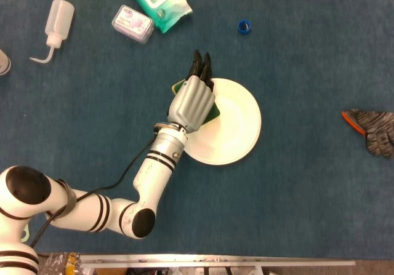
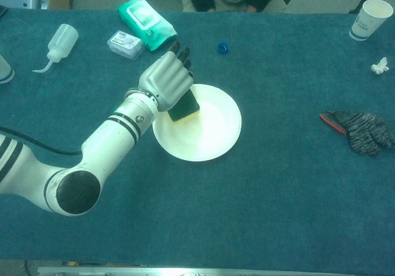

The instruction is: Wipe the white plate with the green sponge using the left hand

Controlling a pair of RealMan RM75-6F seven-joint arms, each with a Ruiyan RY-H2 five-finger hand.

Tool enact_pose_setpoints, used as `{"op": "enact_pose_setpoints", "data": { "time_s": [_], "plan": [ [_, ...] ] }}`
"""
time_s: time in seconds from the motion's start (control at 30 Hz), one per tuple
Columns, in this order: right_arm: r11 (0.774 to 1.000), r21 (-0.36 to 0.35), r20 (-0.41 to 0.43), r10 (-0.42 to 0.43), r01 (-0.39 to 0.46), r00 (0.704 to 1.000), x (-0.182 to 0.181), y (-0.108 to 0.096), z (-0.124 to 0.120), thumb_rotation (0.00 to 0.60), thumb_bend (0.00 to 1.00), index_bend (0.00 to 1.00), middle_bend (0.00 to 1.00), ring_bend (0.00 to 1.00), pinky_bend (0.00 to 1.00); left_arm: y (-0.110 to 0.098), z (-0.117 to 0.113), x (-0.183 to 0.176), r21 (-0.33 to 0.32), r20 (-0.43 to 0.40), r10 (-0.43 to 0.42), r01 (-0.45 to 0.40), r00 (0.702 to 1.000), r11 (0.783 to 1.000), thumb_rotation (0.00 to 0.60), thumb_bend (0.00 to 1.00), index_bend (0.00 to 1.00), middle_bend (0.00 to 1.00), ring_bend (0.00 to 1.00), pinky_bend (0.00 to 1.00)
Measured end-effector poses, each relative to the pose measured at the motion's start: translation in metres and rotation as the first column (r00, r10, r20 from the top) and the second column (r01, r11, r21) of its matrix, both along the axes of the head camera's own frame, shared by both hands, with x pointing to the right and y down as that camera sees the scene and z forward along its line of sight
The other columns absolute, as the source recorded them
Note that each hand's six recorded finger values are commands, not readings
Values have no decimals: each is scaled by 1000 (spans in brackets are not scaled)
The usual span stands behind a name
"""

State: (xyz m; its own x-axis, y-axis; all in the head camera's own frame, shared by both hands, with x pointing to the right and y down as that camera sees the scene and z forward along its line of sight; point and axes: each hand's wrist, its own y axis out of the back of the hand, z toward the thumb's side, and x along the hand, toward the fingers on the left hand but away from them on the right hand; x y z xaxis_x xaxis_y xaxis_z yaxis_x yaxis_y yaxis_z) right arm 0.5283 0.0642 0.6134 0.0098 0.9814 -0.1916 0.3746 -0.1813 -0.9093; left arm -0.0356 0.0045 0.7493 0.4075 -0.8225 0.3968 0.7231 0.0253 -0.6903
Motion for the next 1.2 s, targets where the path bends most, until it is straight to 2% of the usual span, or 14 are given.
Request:
{"op": "enact_pose_setpoints", "data": {
  "time_s": [0.77, 1.0, 1.2],
  "plan": [
    [1000, 4, -4, 8, -8, 1000, 3, 1, -1, 600, 388, 389, 394, 243, 450, 0, 18, -5, 32, 62, 21, -23, 998, 999, 600, 329, 569, 162, 5, 73],
    [1000, 4, -2, 6, -6, 1000, 2, 1, -1, 600, 388, 389, 394, 243, 450, -3, 17, -17, 45, 92, 9, -13, 996, 999, 600, 329, 569, 160, 5, 73],
    [1000, 1, 1, 2, -2, 1000, 1, 0, 0, 600, 387, 389, 394, 243, 450, -3, 11, -13, 46, 65, 12, -15, 998, 999, 600, 329, 569, 160, 5, 73]
  ]
}}
